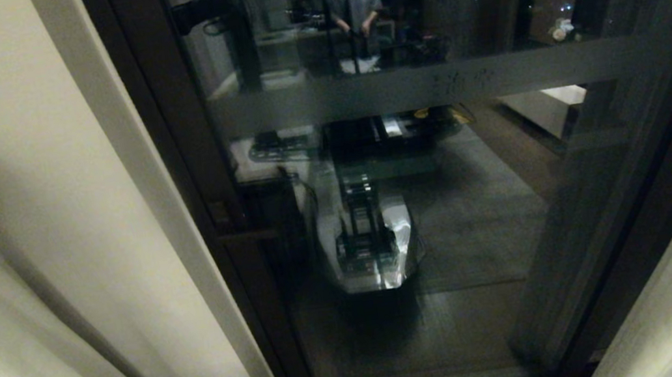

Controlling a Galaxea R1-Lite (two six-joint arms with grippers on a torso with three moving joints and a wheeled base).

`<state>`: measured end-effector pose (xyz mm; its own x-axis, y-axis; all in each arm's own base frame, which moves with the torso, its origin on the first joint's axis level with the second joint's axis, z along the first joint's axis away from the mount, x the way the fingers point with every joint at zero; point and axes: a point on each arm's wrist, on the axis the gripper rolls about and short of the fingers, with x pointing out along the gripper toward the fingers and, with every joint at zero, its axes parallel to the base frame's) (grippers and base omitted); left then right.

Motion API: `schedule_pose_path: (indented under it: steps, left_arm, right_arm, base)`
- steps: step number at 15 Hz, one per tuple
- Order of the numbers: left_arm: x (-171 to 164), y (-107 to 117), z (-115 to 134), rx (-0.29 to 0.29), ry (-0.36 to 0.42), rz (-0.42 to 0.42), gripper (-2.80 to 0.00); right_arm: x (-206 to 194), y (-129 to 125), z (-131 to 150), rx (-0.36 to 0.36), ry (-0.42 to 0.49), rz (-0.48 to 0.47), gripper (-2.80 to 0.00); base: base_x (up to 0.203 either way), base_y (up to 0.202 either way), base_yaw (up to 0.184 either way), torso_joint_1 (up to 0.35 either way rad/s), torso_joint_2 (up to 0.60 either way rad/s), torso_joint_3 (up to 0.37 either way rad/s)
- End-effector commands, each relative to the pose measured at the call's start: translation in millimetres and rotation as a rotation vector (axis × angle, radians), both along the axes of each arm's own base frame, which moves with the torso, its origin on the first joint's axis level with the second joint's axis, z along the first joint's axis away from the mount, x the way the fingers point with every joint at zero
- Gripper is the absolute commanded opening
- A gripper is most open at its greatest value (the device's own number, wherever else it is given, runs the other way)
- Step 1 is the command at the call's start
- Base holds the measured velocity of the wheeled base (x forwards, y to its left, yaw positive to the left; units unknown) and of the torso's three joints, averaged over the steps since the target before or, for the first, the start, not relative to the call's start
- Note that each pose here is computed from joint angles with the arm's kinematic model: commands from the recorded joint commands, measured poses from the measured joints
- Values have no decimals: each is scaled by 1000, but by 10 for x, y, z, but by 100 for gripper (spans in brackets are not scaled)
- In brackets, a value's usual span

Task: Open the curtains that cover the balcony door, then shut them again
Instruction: Pull the inner curtains open on both sides

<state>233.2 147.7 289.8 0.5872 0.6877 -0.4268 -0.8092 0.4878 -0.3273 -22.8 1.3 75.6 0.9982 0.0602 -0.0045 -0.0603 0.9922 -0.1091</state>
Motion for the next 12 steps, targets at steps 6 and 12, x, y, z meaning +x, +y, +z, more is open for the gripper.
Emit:
schedule_pose_path:
  steps: [6,12]
  left_arm:
    - [-823,-826,-224,-2,13,-169,-280]
    - [-1134,-1051,-408,-1,16,-245,-280]
  right_arm:
    - [0,0,-1,-1,0,1,-280]
    - [0,0,-1,-1,0,1,-280]
  base:
    - [0,0,0,0,0,0]
    - [0,0,0,0,0,0]
